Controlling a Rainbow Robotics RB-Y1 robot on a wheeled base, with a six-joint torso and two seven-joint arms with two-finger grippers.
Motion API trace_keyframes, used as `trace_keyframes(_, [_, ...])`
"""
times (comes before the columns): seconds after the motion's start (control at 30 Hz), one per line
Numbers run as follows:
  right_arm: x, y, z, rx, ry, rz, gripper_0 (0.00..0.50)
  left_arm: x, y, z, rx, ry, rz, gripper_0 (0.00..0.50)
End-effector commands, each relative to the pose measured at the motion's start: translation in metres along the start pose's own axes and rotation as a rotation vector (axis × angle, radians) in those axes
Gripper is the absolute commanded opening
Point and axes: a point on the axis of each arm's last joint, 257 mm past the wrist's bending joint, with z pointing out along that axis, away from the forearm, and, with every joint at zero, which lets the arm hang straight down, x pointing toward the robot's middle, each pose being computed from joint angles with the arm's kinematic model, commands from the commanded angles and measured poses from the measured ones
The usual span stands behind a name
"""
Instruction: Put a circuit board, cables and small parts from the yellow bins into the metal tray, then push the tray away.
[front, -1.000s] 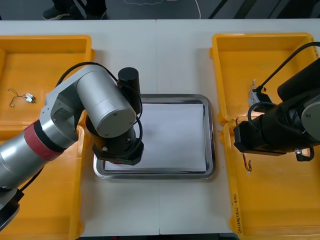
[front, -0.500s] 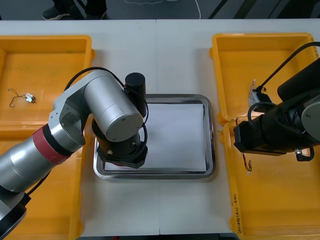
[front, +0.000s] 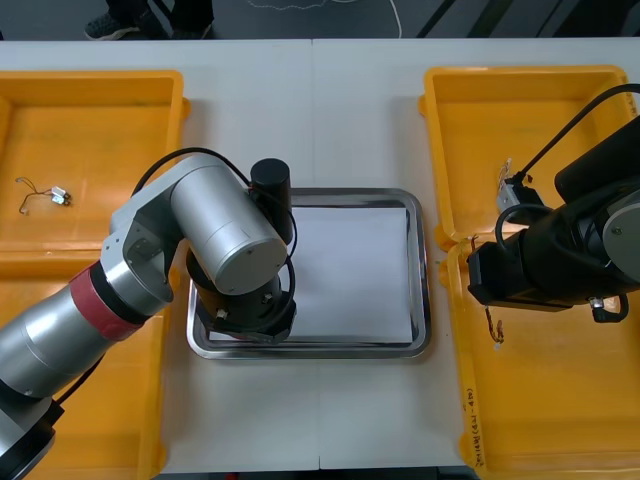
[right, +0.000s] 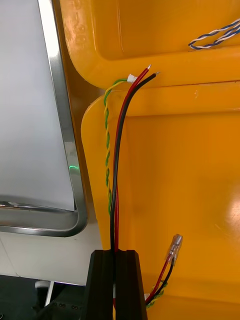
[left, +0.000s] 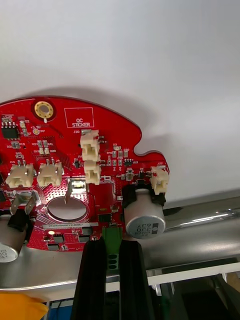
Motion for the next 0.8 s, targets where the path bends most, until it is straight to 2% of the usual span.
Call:
trace_keyframes(0.03, [-0.005, 0.002, -0.005, 0.008, -0.015, 0.001, 0.0, 0.002, -0.017, 0.003, 0.025, -0.009, 0.11, 0.141])
trace_keyframes(0.1, [-0.006, 0.001, -0.005, 0.011, -0.016, 0.002, 0.0, 0.002, -0.017, 0.003, 0.025, -0.01, 0.111, 0.329])
trace_keyframes(0.13, [-0.006, 0.001, -0.005, 0.01, -0.017, 0.001, 0.0, 0.002, -0.017, 0.003, 0.025, -0.01, 0.111, 0.37])
trace_keyframes(0.17, [-0.005, 0.001, -0.005, 0.009, -0.015, 0.001, 0.0, 0.002, -0.017, 0.003, 0.024, -0.012, 0.113, 0.444])
trace_keyframes(0.2, [-0.006, 0.001, -0.005, 0.011, -0.015, 0.001, 0.0, 0.001, -0.016, 0.003, 0.023, -0.014, 0.111, 0.497])
trace_keyframes(0.33, [-0.006, 0.001, -0.005, 0.011, -0.015, -0.002, 0.0, -0.001, -0.014, 0.0, 0.02, -0.02, 0.109, 0.5])
trace_keyframes(0.53, [-0.006, 0.001, -0.005, 0.01, -0.016, -0.003, 0.0, -0.01, -0.007, -0.02, 0.018, -0.074, 0.103, 0.5])
trace_keyframes(0.63, [-0.006, 0.001, -0.005, 0.011, -0.015, -0.003, 0.0, -0.017, -0.005, -0.035, 0.027, -0.126, 0.107, 0.5])
trace_keyframes(0.73, [-0.005, 0.001, -0.005, 0.011, -0.014, -0.008, 0.0, -0.027, -0.005, -0.059, 0.05, -0.203, 0.108, 0.5])
trace_keyframes(0.8, [-0.006, 0.001, -0.005, 0.01, -0.016, -0.009, 0.0, -0.032, -0.003, -0.07, 0.058, -0.239, 0.108, 0.5])
